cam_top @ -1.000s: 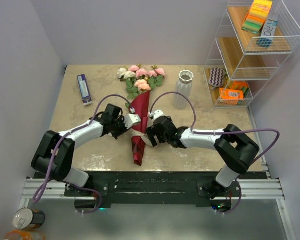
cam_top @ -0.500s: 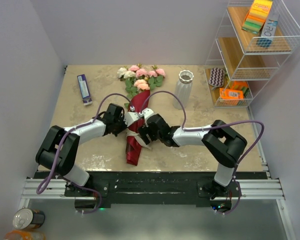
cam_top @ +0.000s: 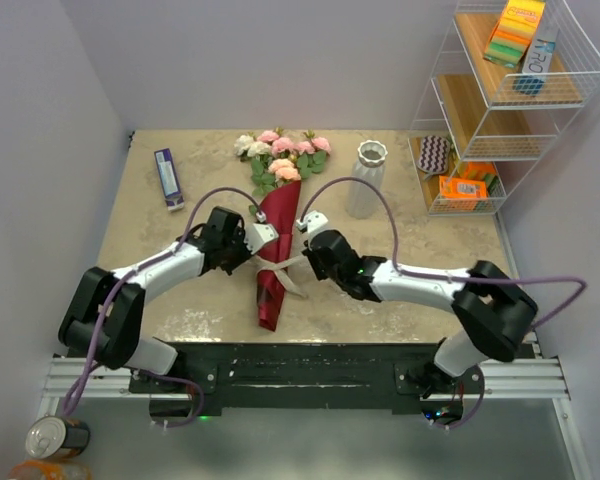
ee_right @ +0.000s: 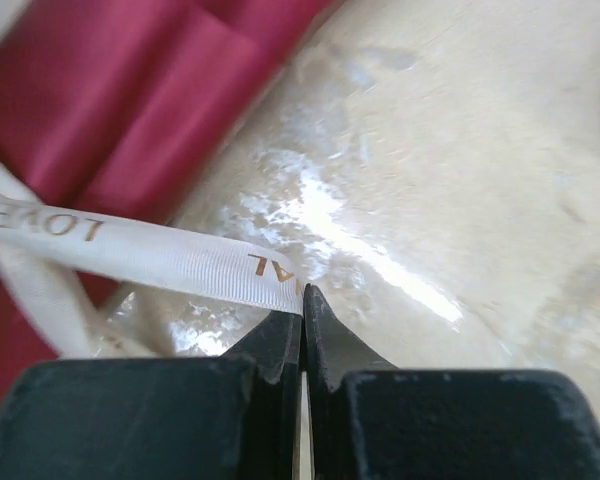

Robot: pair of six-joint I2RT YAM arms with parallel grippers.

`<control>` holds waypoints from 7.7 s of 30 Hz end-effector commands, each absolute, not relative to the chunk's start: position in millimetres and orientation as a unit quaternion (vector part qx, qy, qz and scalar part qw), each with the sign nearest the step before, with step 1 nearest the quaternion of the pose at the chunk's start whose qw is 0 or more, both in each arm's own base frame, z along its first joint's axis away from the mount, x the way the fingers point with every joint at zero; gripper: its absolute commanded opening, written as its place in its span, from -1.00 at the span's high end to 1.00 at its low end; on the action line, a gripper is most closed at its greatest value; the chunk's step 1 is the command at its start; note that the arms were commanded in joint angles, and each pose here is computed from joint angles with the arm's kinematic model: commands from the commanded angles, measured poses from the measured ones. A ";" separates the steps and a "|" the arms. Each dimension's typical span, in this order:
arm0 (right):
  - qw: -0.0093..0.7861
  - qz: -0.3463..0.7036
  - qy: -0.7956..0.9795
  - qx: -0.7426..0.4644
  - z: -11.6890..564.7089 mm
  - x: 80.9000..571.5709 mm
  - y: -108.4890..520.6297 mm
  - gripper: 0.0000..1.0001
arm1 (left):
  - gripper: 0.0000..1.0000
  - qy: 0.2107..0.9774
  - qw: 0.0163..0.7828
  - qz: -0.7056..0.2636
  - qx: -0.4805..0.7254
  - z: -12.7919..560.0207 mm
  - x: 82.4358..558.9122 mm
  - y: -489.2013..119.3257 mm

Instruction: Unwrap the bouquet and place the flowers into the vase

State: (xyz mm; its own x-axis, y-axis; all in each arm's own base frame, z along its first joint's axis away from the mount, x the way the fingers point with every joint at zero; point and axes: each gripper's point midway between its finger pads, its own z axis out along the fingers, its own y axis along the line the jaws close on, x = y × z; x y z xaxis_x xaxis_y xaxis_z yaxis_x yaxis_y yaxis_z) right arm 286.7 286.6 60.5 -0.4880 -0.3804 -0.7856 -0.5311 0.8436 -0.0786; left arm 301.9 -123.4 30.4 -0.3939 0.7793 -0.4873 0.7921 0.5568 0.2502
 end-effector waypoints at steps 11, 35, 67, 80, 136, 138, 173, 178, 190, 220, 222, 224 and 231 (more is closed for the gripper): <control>0.537 0.058 0.840 -0.063 193.0 274.5 200.2 1.00 | 1.00 0.815 0.362 -0.071 0.448 131.8 283.7 -136.1; 0.474 -0.105 0.859 0.162 182.0 258.9 65.5 1.00 | 1.00 0.875 0.323 0.110 0.343 95.2 274.0 -4.7; 0.507 0.101 0.807 -0.287 177.9 223.6 281.2 -0.19 | 0.50 0.857 0.328 -0.001 0.397 102.0 290.5 -68.1; 0.476 0.239 0.758 -0.375 131.5 182.3 419.6 -0.52 | 0.33 0.854 0.332 -0.005 0.402 111.9 288.7 -70.0; 0.531 0.134 0.793 -0.268 112.2 266.4 388.9 1.00 | 1.00 0.828 0.359 -0.039 0.429 105.7 295.5 -85.9; 0.535 0.134 0.795 -0.252 117.9 273.3 379.5 1.00 | 1.00 0.819 0.382 -0.031 0.427 130.4 300.5 -86.5; 0.590 0.094 0.794 -0.109 199.8 259.6 258.0 1.00 | 1.00 0.796 0.521 0.089 0.294 263.5 332.2 -48.9; 0.595 0.062 0.797 -0.081 207.3 256.1 229.8 1.00 | 1.00 0.805 0.507 0.142 0.274 261.7 327.1 -24.6; 0.581 -0.123 0.795 0.125 221.6 267.8 75.0 1.00 | 1.00 0.845 0.428 0.261 0.185 229.8 315.9 107.3; 0.578 -0.113 0.792 0.161 285.3 287.7 36.8 -0.98 | -0.99 0.834 0.406 -0.061 0.370 182.8 299.9 -23.4; 0.587 -0.096 0.791 0.145 296.0 286.1 50.4 -0.98 | -0.96 0.843 0.387 -0.066 0.367 156.6 302.9 -42.0; 0.598 -0.079 0.788 0.123 302.7 280.4 68.3 -0.98 | -0.90 0.846 0.376 -0.034 0.376 137.0 319.3 -57.4; 0.620 0.007 0.779 0.097 311.8 273.7 90.3 -0.98 | -0.76 0.862 0.353 0.031 0.362 97.6 353.5 -64.3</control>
